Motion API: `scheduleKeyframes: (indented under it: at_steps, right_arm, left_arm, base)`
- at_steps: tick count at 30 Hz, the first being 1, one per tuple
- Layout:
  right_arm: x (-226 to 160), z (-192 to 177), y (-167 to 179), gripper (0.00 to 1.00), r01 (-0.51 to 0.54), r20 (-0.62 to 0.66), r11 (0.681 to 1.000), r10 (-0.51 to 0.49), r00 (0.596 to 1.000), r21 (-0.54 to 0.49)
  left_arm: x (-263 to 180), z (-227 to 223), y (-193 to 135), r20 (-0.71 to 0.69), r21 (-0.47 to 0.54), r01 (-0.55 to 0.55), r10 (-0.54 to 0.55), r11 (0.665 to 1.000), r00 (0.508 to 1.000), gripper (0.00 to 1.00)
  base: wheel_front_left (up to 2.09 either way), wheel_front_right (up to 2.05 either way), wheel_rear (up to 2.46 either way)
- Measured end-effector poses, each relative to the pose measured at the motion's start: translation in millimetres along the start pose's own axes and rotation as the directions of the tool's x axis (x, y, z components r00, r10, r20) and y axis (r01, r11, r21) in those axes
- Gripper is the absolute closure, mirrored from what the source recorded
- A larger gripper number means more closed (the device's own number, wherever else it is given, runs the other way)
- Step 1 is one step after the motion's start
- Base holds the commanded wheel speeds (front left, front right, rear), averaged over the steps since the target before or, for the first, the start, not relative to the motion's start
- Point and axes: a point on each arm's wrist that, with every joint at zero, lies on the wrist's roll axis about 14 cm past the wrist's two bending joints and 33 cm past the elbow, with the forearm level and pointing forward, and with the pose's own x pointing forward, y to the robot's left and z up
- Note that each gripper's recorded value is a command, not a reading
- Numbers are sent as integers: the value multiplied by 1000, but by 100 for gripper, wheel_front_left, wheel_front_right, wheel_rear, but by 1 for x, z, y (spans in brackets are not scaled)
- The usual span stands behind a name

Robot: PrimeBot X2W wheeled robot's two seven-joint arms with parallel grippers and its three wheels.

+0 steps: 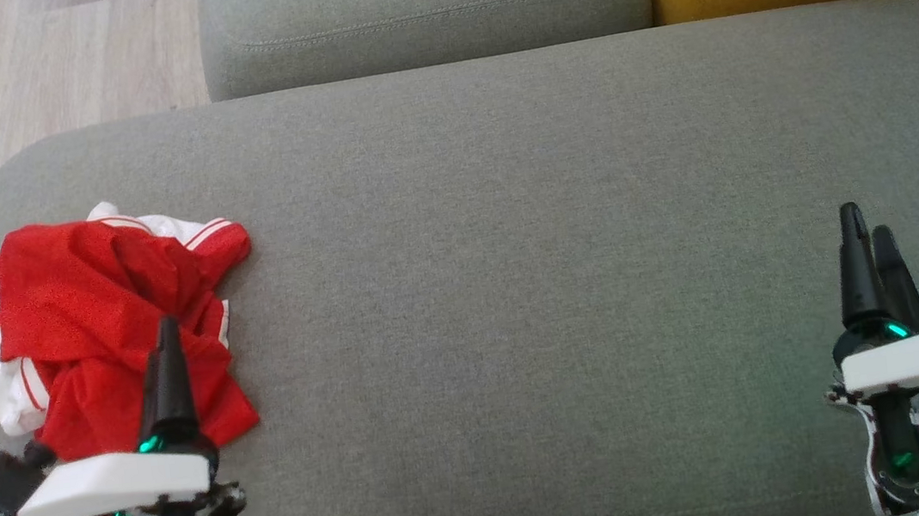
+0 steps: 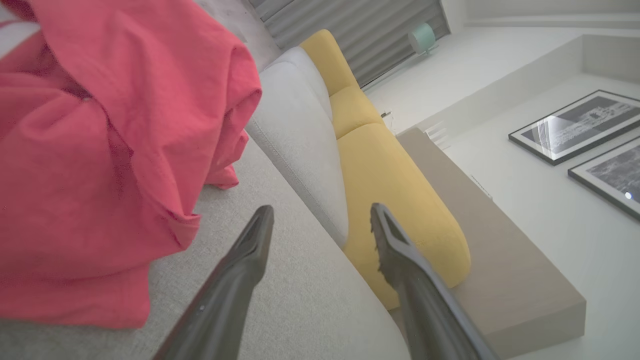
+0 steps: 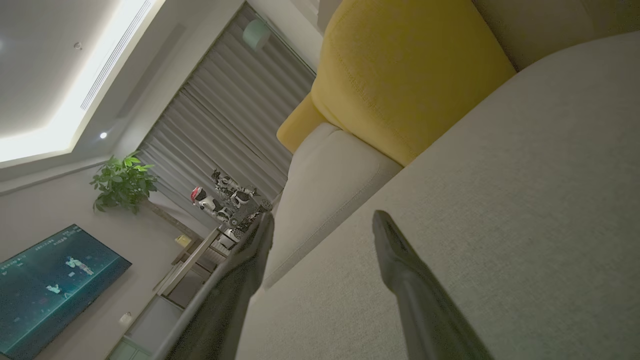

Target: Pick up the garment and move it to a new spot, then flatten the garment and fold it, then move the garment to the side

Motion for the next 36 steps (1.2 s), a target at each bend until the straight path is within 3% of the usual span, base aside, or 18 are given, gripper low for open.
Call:
scheduleKeyframes:
  at_steps: [7,13,23,36]
  right_arm:
    - [1,-2,13,0,-48,-7,984,47,999,-171]
    - [3,-6,22,0,-93,-31,946,88,996,-309]
    - [1,-15,23,0,-119,-58,876,104,993,-467]
    - [-3,-31,18,0,-147,-110,779,101,989,-610]
  left_arm:
    - [1,-14,-16,-30,173,53,-49,983,998,0]
    - [3,-27,-30,-65,317,113,-97,942,993,0]
    - [2,-42,-35,-96,503,147,-115,852,989,0]
    - [1,-53,-46,-117,697,190,-151,692,982,0]
  base:
    - [0,0,0]
    - [0,0,0]
    - [0,0,0]
    - [0,0,0]
